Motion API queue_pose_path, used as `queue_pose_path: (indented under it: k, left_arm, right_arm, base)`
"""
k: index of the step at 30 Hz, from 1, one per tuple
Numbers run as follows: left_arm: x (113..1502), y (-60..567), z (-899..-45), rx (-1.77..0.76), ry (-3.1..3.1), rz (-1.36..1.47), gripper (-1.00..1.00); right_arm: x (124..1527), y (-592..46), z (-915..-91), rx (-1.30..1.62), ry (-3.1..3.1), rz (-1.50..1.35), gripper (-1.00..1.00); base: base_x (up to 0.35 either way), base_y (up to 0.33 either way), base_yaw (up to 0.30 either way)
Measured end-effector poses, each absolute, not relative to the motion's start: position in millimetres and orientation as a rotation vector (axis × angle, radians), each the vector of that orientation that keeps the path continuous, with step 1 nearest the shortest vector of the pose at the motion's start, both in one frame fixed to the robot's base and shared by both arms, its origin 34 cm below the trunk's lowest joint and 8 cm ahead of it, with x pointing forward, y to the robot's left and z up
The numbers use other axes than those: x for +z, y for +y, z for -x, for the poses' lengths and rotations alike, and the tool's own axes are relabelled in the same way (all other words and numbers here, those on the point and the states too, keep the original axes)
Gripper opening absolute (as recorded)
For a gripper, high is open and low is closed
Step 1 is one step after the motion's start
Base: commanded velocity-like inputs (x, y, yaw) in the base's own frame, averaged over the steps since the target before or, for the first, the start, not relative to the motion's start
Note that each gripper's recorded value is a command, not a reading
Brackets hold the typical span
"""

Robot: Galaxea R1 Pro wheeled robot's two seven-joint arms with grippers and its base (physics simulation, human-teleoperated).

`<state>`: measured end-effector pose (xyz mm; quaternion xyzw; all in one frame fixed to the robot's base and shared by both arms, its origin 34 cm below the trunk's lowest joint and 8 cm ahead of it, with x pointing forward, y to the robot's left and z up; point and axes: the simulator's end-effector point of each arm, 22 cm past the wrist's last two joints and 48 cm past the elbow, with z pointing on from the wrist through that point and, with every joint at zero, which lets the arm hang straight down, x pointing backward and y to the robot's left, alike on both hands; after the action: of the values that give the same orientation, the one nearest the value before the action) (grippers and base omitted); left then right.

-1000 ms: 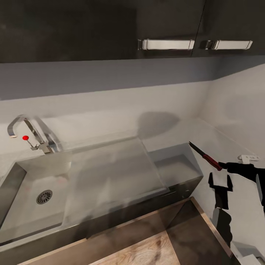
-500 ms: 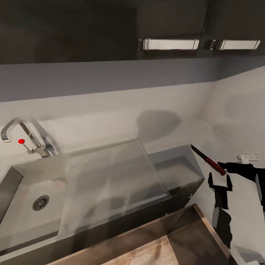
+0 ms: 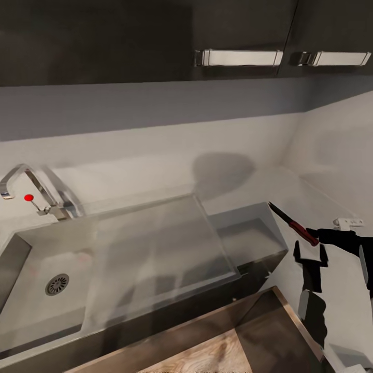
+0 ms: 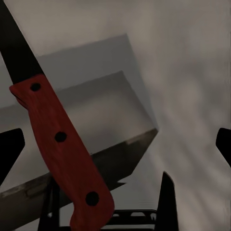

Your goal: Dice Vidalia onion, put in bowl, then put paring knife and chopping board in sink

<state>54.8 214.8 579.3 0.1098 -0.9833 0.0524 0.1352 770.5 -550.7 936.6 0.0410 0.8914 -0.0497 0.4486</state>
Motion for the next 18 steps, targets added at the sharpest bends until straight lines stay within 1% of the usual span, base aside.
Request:
queue_pose_path:
  k: [18]
  left_arm:
    - [581.7,210.6,-44.5,0.154,-2.820,-0.319,1.00]
  right_arm:
    - [915.5,-543.7,-771.3,-0.124,2.243,-0.078,1.00]
  base:
    - [0.000,0.000,0.000]
